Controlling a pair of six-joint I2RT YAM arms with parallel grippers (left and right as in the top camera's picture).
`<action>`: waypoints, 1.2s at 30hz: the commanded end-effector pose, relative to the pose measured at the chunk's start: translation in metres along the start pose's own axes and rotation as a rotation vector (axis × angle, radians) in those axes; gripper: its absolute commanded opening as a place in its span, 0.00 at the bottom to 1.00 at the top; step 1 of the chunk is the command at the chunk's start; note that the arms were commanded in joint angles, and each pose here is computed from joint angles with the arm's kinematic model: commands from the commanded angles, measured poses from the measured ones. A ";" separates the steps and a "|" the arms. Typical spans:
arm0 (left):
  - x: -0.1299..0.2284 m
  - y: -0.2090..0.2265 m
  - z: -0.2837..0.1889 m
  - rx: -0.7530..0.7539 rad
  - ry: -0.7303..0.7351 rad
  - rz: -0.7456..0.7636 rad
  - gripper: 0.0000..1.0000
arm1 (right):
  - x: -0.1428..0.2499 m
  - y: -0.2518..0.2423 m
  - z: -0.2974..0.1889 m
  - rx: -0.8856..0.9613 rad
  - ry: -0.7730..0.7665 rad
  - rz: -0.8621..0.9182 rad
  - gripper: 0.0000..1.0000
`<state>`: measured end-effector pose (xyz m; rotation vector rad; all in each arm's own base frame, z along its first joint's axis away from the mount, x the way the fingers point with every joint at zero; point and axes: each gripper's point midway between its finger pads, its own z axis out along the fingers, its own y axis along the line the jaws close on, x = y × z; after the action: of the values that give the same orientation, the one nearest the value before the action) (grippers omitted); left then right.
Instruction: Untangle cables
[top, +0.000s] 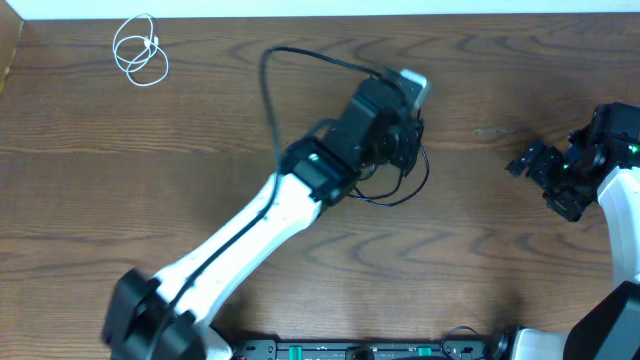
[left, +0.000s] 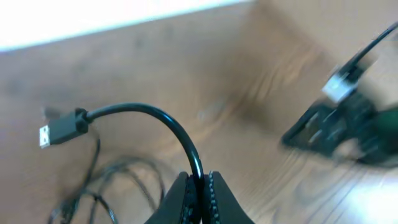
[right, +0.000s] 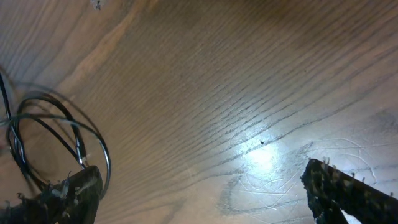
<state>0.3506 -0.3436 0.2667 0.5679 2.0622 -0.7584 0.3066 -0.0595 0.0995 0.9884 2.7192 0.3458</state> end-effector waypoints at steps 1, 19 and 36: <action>-0.070 -0.016 -0.060 0.035 -0.230 -0.001 0.07 | -0.003 -0.001 -0.004 0.003 -0.019 -0.012 0.99; -0.164 0.092 -0.288 -0.359 -0.764 -0.116 0.08 | -0.003 -0.001 -0.004 0.003 -0.019 -0.012 0.99; 0.057 0.276 -0.189 -1.065 0.094 -0.536 0.27 | -0.003 -0.001 -0.004 0.003 -0.019 -0.012 0.99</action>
<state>0.3853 -0.0129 0.2328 -0.5351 2.3332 0.1353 0.3065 -0.0595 0.0996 0.9886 2.7196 0.3459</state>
